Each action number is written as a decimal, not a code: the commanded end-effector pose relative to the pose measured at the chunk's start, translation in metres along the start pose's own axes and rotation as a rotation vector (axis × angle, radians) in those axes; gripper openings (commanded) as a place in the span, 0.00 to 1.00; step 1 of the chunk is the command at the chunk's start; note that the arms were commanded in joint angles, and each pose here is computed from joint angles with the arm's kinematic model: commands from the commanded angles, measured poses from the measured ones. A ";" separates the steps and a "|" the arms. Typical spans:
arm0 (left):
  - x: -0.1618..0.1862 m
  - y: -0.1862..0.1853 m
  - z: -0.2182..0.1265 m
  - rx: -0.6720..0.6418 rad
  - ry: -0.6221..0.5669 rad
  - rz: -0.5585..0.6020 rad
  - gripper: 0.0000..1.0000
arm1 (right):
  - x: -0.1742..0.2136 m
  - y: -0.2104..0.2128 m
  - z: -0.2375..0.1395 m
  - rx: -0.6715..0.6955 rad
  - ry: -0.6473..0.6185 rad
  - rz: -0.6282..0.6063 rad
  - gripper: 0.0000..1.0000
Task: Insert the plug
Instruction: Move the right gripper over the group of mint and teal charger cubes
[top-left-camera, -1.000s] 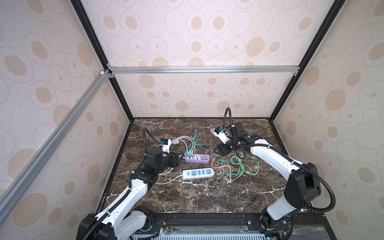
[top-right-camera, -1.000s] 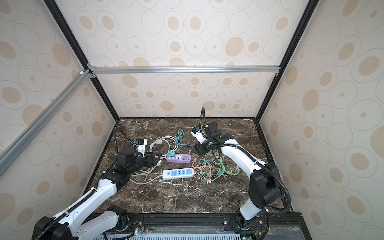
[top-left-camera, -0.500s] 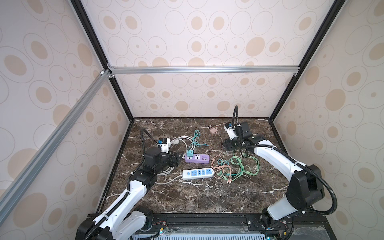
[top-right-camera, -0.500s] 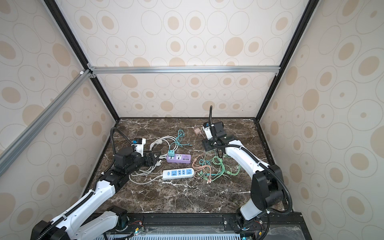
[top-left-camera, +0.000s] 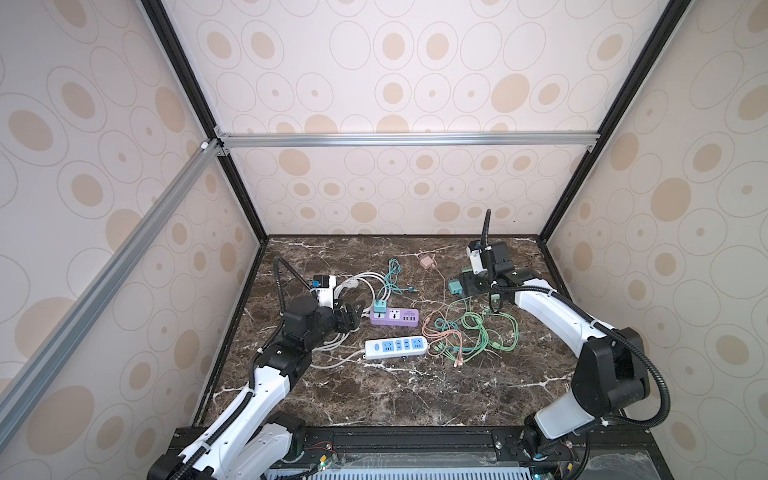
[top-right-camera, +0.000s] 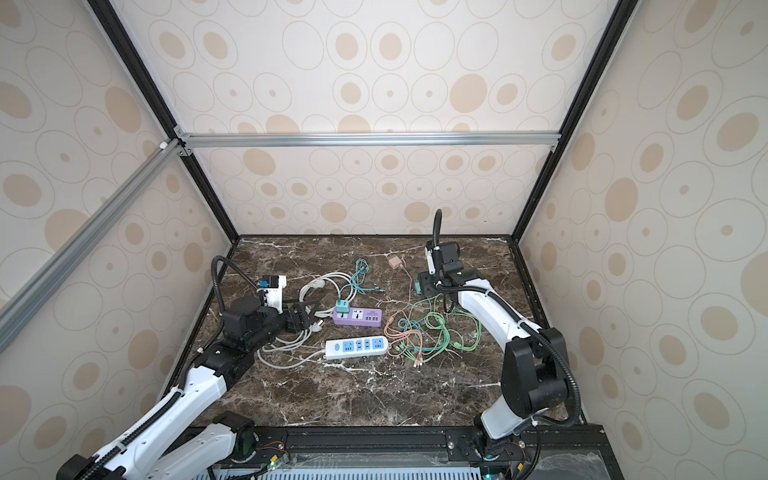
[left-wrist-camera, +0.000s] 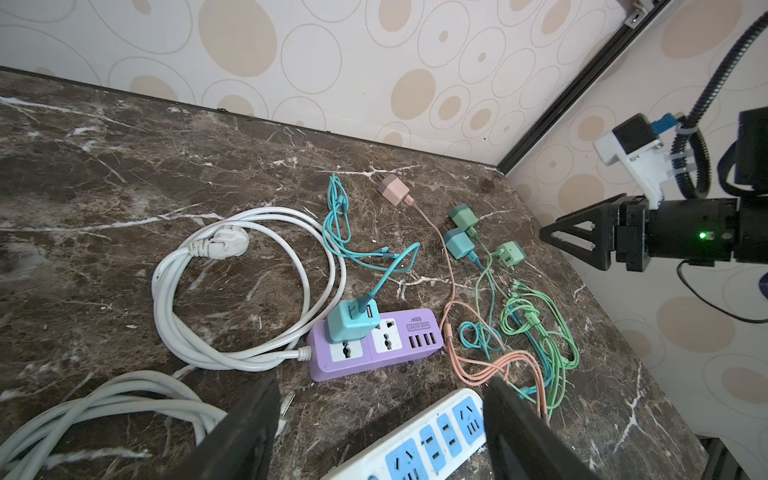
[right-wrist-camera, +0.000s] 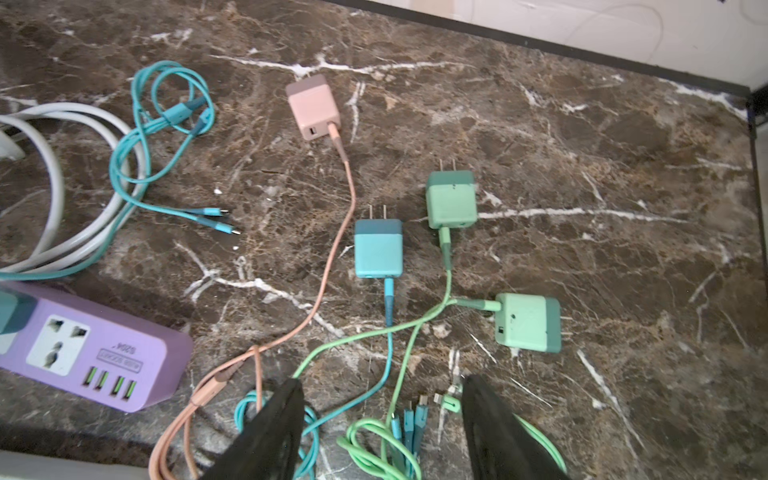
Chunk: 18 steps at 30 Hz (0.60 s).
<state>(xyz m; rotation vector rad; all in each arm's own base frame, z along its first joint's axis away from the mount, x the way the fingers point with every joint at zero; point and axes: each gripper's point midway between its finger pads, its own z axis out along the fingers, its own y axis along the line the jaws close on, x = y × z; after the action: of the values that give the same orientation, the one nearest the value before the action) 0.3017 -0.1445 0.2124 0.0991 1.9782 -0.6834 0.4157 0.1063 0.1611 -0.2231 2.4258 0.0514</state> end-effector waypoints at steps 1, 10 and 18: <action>-0.002 0.001 -0.004 -0.013 -0.002 0.013 0.78 | 0.004 -0.021 -0.001 0.051 0.000 0.114 0.64; -0.004 -0.001 -0.008 -0.010 -0.015 0.013 0.80 | 0.013 -0.051 0.017 0.154 0.019 0.319 0.66; -0.002 0.001 -0.007 -0.016 -0.017 0.012 0.81 | 0.035 -0.072 0.037 0.244 0.088 0.453 0.66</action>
<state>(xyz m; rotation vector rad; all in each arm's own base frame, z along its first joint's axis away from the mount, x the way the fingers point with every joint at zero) 0.2969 -0.1411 0.2133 0.0921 1.9808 -0.6739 0.4274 0.0495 0.1221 0.3024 2.4869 -0.0124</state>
